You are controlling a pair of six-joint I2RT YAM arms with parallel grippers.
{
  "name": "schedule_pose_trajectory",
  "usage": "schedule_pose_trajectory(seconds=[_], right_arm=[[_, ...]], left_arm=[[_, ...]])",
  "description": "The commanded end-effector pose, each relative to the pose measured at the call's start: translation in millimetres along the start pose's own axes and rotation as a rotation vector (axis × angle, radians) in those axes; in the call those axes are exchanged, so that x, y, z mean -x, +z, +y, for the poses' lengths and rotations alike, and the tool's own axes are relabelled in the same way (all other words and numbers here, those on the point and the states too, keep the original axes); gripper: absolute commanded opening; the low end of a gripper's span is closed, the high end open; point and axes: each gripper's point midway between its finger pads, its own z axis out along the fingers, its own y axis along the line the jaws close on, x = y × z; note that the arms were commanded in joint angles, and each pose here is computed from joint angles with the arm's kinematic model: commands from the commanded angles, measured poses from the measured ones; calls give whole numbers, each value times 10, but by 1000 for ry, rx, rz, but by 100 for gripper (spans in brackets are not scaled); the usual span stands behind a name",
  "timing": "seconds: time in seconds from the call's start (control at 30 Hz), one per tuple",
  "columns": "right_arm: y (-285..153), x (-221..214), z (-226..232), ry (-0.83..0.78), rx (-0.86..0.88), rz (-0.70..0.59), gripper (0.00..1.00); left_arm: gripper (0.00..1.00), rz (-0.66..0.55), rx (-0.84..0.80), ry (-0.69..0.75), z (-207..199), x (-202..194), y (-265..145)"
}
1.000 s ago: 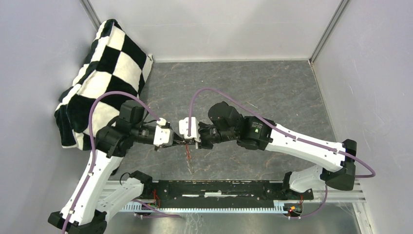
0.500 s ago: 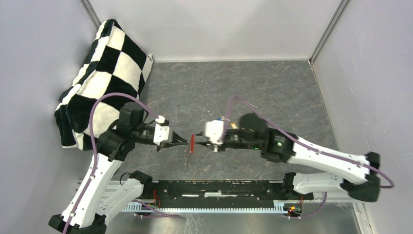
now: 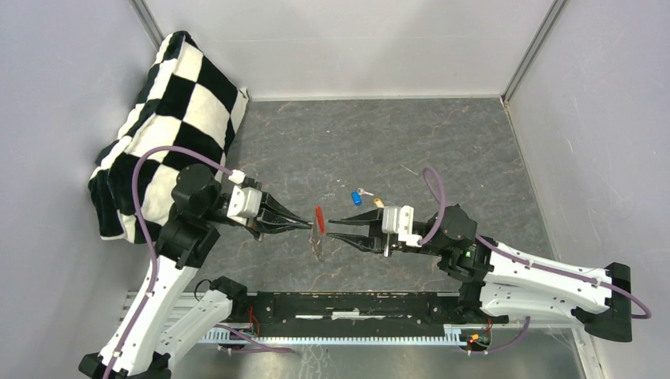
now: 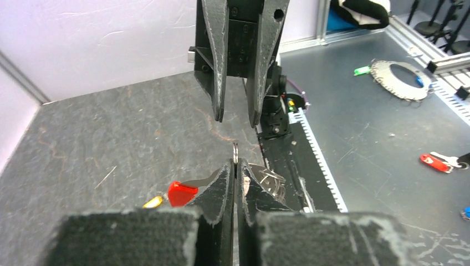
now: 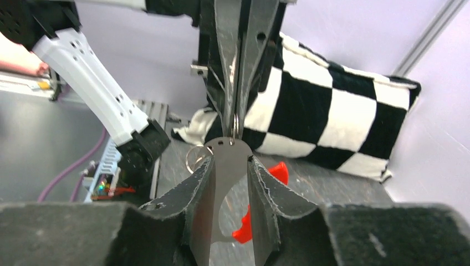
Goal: Put the keys on the keyring
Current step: Adjust the key on the keyring.
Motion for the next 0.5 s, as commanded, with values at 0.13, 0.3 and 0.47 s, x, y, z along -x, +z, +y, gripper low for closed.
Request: schedule_pose_trajectory(seconds=[0.13,0.3,0.47], right_arm=[[136,365,14,42,24,-185,33],[202,269,25,68,31,-154,34],[222,202,-25,80,0,-132,36]], left_arm=[[2,-45,-101,34,-128,262,34],[2,-49,-109,48,-155,286,28],[2,-51,-116,55,-186,291,22]])
